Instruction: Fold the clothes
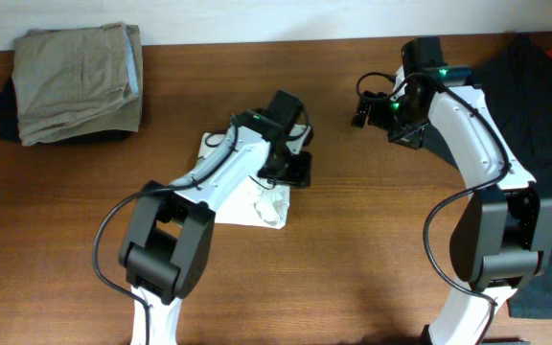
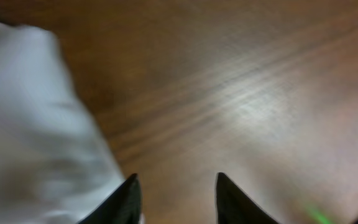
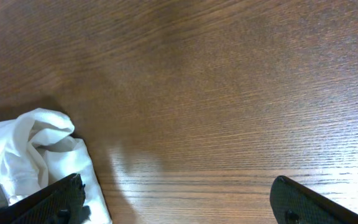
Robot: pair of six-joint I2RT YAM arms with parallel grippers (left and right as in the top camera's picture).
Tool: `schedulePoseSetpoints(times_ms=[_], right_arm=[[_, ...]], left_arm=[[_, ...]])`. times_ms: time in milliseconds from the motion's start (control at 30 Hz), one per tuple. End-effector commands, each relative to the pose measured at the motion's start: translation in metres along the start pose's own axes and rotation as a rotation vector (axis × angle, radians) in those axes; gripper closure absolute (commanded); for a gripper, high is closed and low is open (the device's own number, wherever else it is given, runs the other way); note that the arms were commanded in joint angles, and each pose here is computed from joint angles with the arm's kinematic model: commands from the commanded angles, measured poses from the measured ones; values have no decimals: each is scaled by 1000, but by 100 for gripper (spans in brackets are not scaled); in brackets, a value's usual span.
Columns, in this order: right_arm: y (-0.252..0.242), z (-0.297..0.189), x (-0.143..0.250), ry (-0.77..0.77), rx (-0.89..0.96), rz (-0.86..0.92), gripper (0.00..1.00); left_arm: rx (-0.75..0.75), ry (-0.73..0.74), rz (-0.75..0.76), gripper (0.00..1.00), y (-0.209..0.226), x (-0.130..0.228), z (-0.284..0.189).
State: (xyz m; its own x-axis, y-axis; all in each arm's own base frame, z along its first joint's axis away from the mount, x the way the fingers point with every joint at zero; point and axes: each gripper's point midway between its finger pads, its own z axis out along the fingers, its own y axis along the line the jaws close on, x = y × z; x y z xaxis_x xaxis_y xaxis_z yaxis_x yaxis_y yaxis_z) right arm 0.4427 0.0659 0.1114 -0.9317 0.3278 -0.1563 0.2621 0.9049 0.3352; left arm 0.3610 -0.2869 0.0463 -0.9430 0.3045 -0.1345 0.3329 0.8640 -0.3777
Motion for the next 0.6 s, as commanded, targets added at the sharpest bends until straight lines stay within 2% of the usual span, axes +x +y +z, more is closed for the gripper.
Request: schedulePoseSetpoints(times_ms=[0,67,133,167,200,233,267,300,333,467,500,567], right_arm=[[1,-1,1,-5,9,-4,1],[1,-1,1,-5,9,-4,1],[1,-1,1,-5,9,-4,1],[1,-1,1,-6,9,-5,1],[1,-1,1,-6,9,-5,1],[1,-1,1,-5,9,-4,1],[1,-1,1,-5,9,-5,1],[1,-1,1,-5,9,-4,1],[1,-1,1,-5,9,-4,1],[1,-1,1,-6,9,-4,1],[1,-1,1,-6,9,-4,1],[1,-1,1,-6,9,-4,1]], left_arm=[[56,-41,52,59,-30,-15,-24],[27,-82,85,59,-38,-28,-59],[-160,-180,58,58,-11,-46,-112],[-235,-219,29,52,8,-52,-134],[-253,-235,4,50,20,-56,-143],[-257,-238,-63,55,38,-58,-145],[-265,-224,-96,63,51,-56,-141],[-271,-206,-123,81,61,-52,-135],[-262,-183,-149,90,68,-49,-124],[-136,-106,-132,92,60,-40,-57],[-52,-92,-114,91,47,-40,-34],[22,-59,-90,91,31,-37,-8]])
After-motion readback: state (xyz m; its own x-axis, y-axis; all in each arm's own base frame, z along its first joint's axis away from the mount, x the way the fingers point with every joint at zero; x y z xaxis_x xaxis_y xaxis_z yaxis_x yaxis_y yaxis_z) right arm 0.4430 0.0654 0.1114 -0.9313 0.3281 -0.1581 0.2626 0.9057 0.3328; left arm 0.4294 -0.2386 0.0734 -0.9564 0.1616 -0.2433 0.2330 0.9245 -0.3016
